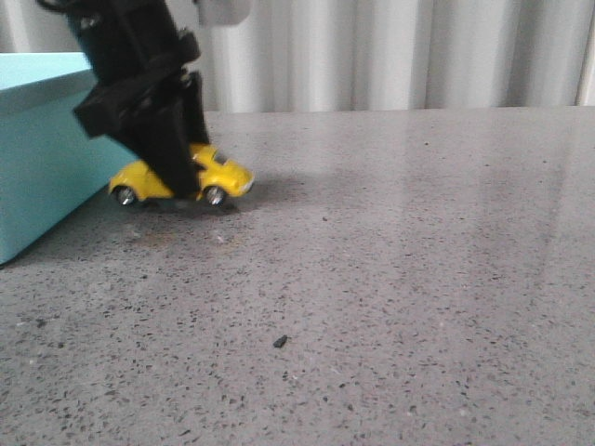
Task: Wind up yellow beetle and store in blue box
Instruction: 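Lift the beetle with the left gripper over the blue box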
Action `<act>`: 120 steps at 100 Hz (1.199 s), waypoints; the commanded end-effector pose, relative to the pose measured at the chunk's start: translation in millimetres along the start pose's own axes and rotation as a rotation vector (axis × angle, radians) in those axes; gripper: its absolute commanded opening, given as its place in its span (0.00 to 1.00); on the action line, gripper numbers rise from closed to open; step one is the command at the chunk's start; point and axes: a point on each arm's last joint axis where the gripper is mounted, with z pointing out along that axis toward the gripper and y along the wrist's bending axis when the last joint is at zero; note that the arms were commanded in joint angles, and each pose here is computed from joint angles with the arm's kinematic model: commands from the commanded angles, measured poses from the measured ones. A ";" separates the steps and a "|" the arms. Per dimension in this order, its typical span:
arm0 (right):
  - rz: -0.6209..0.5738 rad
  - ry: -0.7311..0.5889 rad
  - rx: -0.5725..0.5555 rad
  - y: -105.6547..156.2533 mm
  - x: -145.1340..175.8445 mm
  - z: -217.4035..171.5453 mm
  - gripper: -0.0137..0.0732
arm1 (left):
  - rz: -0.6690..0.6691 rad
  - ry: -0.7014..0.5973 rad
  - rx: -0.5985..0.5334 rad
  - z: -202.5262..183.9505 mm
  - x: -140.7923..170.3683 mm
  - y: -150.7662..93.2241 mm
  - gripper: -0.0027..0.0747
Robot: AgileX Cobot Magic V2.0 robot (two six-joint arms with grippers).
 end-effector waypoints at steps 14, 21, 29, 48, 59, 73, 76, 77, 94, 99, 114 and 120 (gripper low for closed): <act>-0.022 -0.104 0.020 -3.1 -14.1 -1.9 0.10 | -0.060 -0.199 -0.308 -113.2 -46.8 5.0 0.05; -0.022 -0.104 0.020 -3.1 -14.1 -1.9 0.10 | -0.230 -0.160 -0.410 -140.0 -37.3 9.7 0.05; -0.022 -0.104 0.020 -3.1 -14.1 -1.9 0.10 | -0.440 -0.084 -0.508 -157.7 -17.1 15.1 0.05; -0.022 -0.110 0.020 -3.1 -14.6 -2.0 0.10 | -1.037 -0.020 -0.567 -170.5 46.8 29.5 0.05; -0.022 -0.110 0.020 -3.1 -14.6 -2.0 0.10 | -1.229 0.023 -0.526 -158.4 78.8 37.0 0.05; -0.022 -0.111 0.020 -3.1 -14.8 -2.0 0.10 | -1.287 0.073 -0.506 -137.0 106.3 42.3 0.05; -0.022 -0.111 0.020 -3.1 -14.8 -2.0 0.10 | -1.295 0.086 -0.497 -131.3 110.6 43.0 0.05; -0.022 -0.111 0.020 -3.1 -14.8 -2.0 0.10 | -1.301 0.091 -0.495 -129.1 113.3 43.9 0.05; -0.022 -0.109 0.020 -3.1 -14.6 -2.0 0.10 | -1.337 0.178 -0.421 -93.3 132.2 50.7 0.05; -0.022 -0.109 0.020 -3.1 -14.6 -2.0 0.10 | -1.341 0.196 -0.404 -84.5 135.1 53.3 0.06; -0.022 -0.109 0.020 -3.1 -14.6 -2.0 0.10 | -1.352 0.217 -0.367 -68.5 139.3 57.7 0.31; -0.022 -0.109 0.020 -3.1 -14.6 -2.0 0.10 | -1.356 0.227 -0.354 -65.6 140.2 57.2 0.47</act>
